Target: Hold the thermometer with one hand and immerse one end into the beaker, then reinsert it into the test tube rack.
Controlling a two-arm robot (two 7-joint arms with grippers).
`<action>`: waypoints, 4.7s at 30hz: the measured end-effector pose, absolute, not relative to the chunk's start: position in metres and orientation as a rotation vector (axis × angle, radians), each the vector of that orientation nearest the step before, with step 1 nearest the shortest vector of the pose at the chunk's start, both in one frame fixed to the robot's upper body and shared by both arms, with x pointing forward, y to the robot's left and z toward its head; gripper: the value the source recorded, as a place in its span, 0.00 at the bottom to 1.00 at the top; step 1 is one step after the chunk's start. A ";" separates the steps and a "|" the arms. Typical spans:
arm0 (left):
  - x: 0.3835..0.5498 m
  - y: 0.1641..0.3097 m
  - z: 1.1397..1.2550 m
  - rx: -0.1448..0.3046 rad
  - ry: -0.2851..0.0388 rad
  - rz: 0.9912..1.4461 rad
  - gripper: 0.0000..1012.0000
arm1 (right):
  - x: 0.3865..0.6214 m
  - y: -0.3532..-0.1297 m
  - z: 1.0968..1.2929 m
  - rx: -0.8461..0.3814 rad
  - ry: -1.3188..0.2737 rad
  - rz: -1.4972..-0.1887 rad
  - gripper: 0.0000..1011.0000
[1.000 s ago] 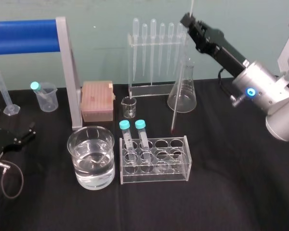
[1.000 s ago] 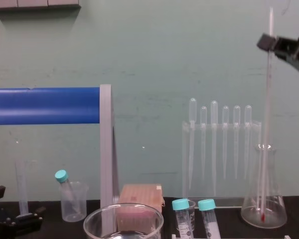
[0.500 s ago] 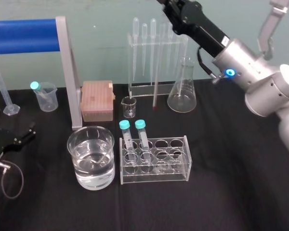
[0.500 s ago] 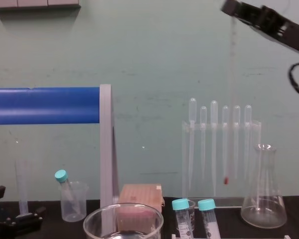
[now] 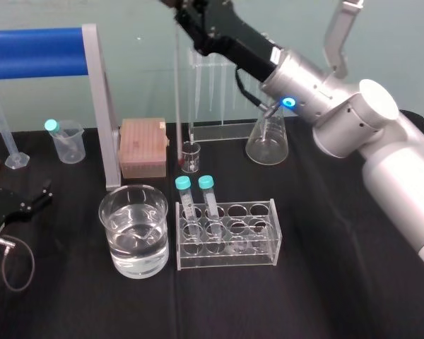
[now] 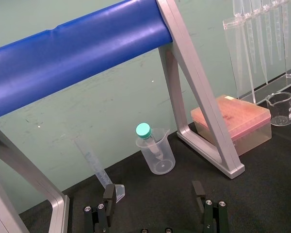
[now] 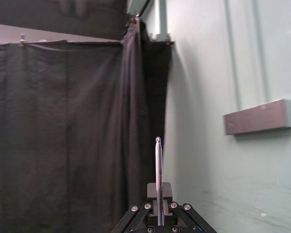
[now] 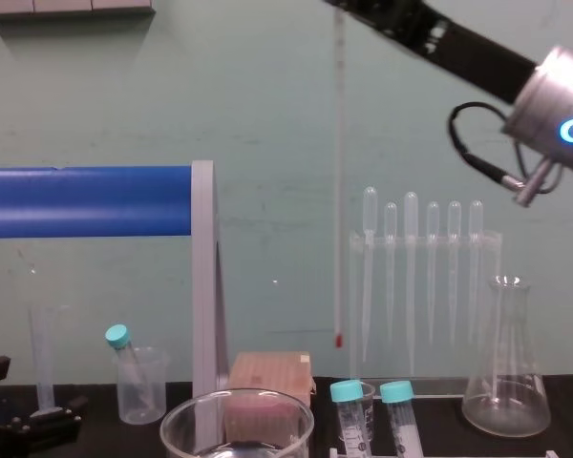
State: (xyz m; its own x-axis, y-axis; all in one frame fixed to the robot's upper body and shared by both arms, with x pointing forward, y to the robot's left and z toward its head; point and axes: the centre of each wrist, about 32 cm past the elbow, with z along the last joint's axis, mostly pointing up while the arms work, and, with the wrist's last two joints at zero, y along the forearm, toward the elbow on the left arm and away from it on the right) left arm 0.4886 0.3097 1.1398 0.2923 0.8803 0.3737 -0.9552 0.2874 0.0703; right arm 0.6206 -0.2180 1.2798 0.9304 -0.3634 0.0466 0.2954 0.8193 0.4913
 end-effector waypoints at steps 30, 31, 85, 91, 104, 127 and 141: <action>0.489 0.310 1.140 0.304 -0.285 1.248 1.00 | 0.622 -0.155 1.261 0.456 -0.043 -0.153 0.06; 0.489 0.310 1.140 0.304 -0.285 1.248 1.00 | 0.623 -0.154 1.259 0.453 -0.041 -0.154 0.06; 0.489 0.310 1.140 0.304 -0.285 1.248 1.00 | 0.622 -0.146 1.203 0.316 0.060 -0.184 0.06; 0.489 0.310 1.140 0.304 -0.285 1.248 1.00 | 0.622 -0.146 1.203 0.316 0.060 -0.185 0.06; 0.489 0.310 1.140 0.305 -0.285 1.248 1.00 | 0.622 -0.146 1.203 0.317 0.060 -0.185 0.06; 0.489 0.310 1.140 0.304 -0.285 1.248 1.00 | 0.622 -0.146 1.203 0.318 0.060 -0.185 0.06; 0.489 0.310 1.140 0.304 -0.285 1.248 1.00 | 0.622 -0.146 1.203 0.318 0.060 -0.185 0.06</action>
